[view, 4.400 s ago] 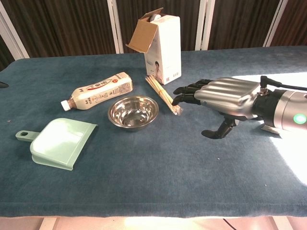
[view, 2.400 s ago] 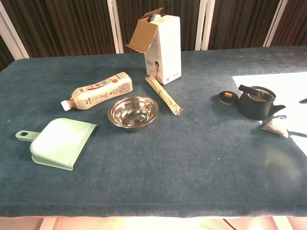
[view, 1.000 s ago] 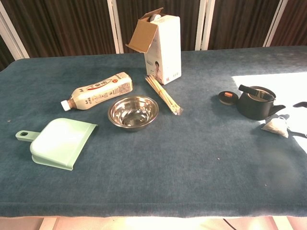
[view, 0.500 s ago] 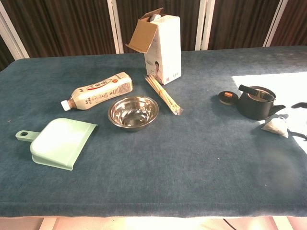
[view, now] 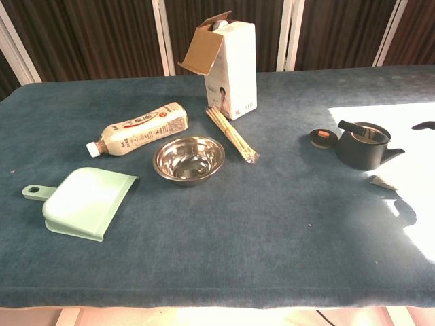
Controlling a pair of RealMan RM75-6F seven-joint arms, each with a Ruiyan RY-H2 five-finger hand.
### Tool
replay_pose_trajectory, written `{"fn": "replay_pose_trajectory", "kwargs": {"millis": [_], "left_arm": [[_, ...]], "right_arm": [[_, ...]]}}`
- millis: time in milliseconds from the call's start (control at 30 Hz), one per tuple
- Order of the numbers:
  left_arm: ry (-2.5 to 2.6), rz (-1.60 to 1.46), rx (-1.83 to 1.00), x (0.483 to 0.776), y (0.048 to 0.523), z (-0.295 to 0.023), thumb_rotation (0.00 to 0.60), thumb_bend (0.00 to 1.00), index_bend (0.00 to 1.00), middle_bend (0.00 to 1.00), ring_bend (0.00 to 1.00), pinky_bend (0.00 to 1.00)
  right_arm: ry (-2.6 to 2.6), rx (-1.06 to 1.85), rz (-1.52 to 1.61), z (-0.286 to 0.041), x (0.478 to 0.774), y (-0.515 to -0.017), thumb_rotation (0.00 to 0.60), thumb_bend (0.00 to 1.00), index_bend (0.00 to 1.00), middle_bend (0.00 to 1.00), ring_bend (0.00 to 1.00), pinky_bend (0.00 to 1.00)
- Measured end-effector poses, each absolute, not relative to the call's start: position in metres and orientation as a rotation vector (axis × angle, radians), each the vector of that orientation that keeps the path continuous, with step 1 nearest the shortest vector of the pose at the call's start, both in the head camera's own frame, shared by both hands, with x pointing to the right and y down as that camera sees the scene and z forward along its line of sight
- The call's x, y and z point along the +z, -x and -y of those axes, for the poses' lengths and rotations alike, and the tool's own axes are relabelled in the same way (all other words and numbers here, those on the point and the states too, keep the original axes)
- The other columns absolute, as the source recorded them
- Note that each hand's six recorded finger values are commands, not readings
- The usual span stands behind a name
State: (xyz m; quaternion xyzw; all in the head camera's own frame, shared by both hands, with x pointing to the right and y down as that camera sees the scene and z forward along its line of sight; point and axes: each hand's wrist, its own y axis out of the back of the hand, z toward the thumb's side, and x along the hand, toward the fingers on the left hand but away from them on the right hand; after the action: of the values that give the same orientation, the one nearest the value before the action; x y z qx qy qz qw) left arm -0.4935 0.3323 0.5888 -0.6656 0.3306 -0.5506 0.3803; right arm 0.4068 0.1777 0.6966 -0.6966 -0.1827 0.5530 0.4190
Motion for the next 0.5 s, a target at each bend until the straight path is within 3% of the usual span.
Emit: {"fn": "replay_pose_trajectory", "kwargs": {"millis": [500], "left_arm": [[1.698,-0.817,-1.407,0.592,0.486,-0.329,0.6,0.0,0.0,0.01,0.0,0.13]], "right_arm": [[1.748,1.139,0.638,-0.138,0.614,-0.354,0.6,0.55,0.68,0.02,0.0,0.0]]}}
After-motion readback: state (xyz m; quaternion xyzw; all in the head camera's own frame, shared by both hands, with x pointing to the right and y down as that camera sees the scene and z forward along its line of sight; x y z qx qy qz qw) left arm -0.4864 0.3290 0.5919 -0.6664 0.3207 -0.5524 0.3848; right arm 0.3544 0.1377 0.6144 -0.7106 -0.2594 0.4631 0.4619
